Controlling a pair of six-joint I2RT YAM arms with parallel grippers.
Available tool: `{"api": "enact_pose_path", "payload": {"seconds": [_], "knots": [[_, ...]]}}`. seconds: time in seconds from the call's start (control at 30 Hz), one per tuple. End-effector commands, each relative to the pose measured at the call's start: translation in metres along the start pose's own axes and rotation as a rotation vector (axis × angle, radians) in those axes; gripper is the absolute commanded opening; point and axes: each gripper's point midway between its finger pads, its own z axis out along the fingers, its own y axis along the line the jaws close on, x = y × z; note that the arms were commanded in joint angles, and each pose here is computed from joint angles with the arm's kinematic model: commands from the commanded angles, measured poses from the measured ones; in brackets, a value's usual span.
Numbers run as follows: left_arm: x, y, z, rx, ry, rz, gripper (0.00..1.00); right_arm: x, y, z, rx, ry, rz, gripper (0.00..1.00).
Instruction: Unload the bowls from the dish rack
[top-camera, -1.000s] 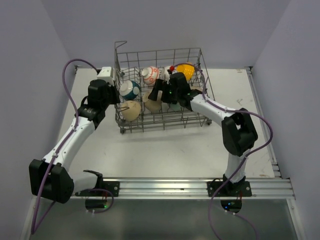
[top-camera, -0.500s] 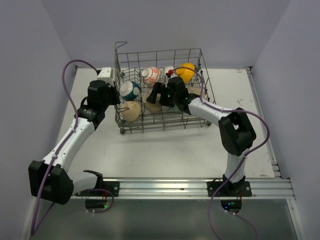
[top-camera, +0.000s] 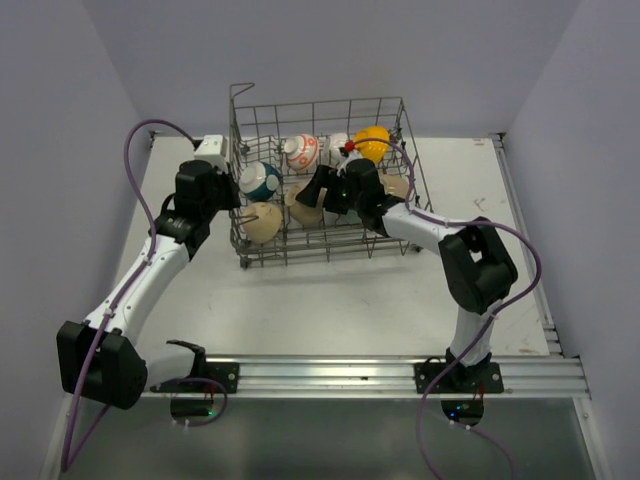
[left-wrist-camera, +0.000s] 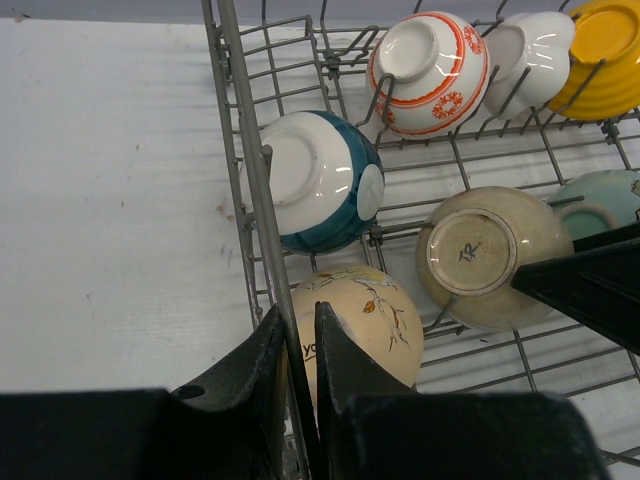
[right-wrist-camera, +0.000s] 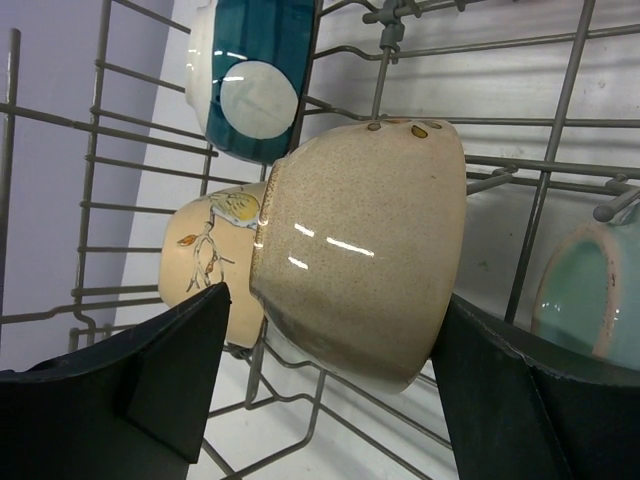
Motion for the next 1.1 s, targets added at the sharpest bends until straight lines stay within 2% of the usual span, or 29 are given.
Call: {"api": "enact_pose_path", "payload": {"seconds": [0.0, 0.2, 0.5, 0.57, 0.87, 1.07], "knots": [[0.045, -0.038, -0.004, 0.193, 0.147, 0.1, 0.0, -0.032, 0.088, -0.025, -0.298, -0.081, -0.019, 0.8], [0.044, -0.038, -0.004, 0.192, 0.147, 0.1, 0.0, -0.033, 0.095, -0.027, -0.331, -0.081, -0.014, 0.79], [0.04, -0.037, -0.005, 0.184, 0.139, 0.099, 0.03, -0.035, 0.11, -0.031, -0.422, -0.093, 0.02, 0.71], [0.041, -0.036, -0.005, 0.179, 0.14, 0.098, 0.1, -0.036, 0.112, -0.031, -0.428, -0.094, 0.023, 0.71], [0.039, -0.036, -0.005, 0.178, 0.137, 0.096, 0.31, -0.029, 0.12, -0.028, -0.489, -0.068, 0.045, 0.68], [0.041, -0.036, -0.005, 0.175, 0.143, 0.095, 0.37, -0.017, 0.11, -0.018, -0.484, -0.037, 0.073, 0.63]]}}
